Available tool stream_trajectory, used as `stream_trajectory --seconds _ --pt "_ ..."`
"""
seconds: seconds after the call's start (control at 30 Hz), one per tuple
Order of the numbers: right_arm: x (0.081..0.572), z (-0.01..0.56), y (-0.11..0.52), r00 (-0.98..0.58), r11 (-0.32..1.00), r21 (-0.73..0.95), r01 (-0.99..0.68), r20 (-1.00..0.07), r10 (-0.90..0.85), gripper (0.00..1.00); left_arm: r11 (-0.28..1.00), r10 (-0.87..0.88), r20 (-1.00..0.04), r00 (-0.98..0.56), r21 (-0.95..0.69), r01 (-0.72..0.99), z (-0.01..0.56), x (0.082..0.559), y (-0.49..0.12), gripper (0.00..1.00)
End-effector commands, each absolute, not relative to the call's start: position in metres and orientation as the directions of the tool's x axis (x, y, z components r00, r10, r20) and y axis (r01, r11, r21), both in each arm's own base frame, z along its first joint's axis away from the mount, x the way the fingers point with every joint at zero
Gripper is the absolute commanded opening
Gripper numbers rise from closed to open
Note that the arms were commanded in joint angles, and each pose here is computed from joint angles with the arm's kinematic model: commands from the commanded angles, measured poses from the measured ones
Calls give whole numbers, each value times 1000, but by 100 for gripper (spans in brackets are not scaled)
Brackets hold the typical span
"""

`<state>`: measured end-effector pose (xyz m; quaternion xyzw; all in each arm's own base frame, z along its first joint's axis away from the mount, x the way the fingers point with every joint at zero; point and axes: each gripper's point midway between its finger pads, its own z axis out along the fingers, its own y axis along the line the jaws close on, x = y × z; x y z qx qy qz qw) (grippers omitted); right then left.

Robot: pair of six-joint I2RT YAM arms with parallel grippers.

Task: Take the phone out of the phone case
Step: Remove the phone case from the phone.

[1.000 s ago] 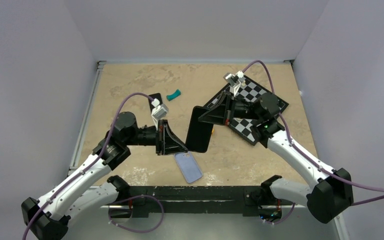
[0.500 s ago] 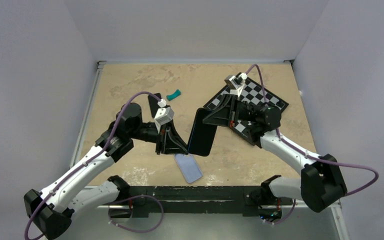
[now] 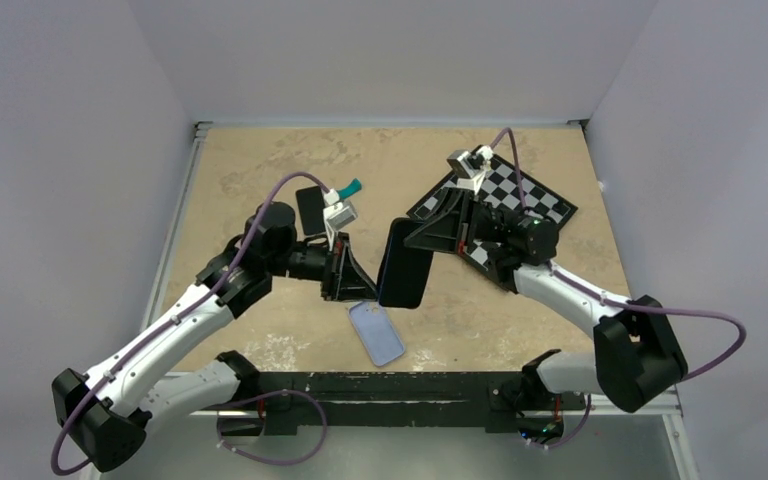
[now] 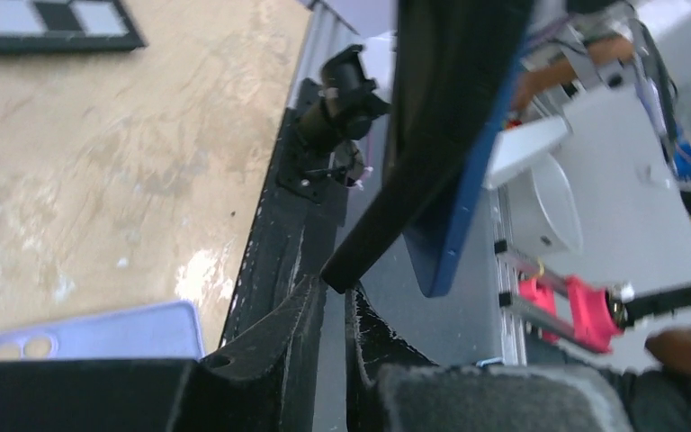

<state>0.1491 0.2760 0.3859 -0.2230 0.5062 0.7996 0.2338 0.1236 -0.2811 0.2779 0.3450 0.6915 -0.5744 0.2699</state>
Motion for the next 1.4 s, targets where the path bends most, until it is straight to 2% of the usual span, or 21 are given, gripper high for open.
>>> stream_trajectory --seconds 0.0,0.07,0.23,0.27,0.4,0.7,0.8,0.93,1.13,1.2,1.27,1.37 --pt "88 455 267 -808 -644 564 -517 -570 149 0 726 -110 -729 -676 -524 446 212 232 -233 0" --pt "94 453 269 -814 -638 565 -523 -552 178 0 700 -184 -749 -636 -555 450 215 229 -230 1" --pt "113 444 278 -830 -597 601 -530 -513 220 0 514 -262 -724 -638 -664 543 239 200 -245 28" --pt "117 443 280 -833 -594 604 -531 -501 235 0 469 -270 -713 -647 -684 558 245 195 -250 31" --pt "124 436 288 -841 -584 621 -522 -487 234 0 352 -279 -674 -684 -734 580 261 181 -260 36" --pt "139 418 304 -828 -479 678 -557 -499 256 0 179 -271 -696 -666 -716 675 291 161 -270 47" --pt "144 417 308 -814 -438 687 -579 -512 273 0 154 -279 -685 -674 -724 672 295 160 -273 48" --pt "145 418 314 -808 -420 691 -588 -519 278 0 203 -293 -678 -674 -733 650 291 169 -274 44" --pt "144 421 320 -822 -435 698 -570 -492 288 0 284 -357 -691 -628 -721 632 293 192 -273 23" --pt "145 421 321 -826 -433 703 -564 -480 295 0 277 -361 -691 -627 -721 635 295 195 -276 23" --pt "147 419 323 -828 -429 709 -560 -471 303 0 253 -355 -682 -639 -728 637 297 195 -282 32" --pt "148 415 326 -833 -426 716 -553 -464 301 0 214 -343 -670 -658 -738 640 299 192 -290 35"
